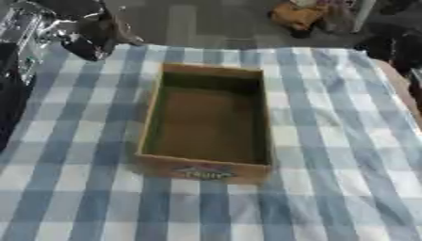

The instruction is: Pick up objects on the table and place them in the box.

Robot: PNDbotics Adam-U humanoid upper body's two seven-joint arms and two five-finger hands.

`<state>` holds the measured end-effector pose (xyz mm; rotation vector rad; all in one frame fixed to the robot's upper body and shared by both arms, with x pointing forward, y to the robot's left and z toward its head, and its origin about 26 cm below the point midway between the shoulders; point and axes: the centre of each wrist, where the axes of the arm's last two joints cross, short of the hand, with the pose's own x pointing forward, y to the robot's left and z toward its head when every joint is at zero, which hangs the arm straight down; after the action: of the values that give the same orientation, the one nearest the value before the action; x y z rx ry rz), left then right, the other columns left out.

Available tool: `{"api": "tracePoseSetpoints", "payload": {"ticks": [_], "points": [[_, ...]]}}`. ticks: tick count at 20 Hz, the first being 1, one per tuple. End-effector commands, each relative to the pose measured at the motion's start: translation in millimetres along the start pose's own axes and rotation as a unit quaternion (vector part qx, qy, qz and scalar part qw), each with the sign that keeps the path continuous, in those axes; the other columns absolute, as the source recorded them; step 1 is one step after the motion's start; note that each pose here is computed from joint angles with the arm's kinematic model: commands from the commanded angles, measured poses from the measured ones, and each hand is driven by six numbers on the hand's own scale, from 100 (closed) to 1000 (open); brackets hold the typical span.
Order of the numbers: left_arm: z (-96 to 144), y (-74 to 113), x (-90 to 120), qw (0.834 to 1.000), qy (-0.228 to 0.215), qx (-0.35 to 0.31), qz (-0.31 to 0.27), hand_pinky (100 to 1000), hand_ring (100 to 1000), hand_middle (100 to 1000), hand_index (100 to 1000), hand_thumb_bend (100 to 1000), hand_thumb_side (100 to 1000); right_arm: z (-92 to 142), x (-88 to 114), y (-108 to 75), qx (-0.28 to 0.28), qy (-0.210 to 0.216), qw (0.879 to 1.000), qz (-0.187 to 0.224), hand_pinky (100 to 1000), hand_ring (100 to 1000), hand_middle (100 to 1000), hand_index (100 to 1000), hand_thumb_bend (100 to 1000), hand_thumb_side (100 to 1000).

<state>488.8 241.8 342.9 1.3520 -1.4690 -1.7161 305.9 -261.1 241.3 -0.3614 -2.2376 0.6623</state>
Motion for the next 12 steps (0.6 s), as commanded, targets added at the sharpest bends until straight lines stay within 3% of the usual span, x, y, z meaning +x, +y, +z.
{"api": "tracePoseSetpoints", "payload": {"ticks": [1,12], "points": [[1.7,33.4,8.7,0.999,-0.026,0.036,0.018,481,472,257,324,100,247,-1.3,3.4,-2.5,0.004,-0.007,1.000,0.000,894,857,707,891,539,1000],[2.8,60.2,63.4,0.989,-0.123,0.055,0.065,484,476,266,335,100,247,-5.7,6.9,0.4,0.009,-0.017,1.000,-0.010,892,857,709,890,590,1000]]}}
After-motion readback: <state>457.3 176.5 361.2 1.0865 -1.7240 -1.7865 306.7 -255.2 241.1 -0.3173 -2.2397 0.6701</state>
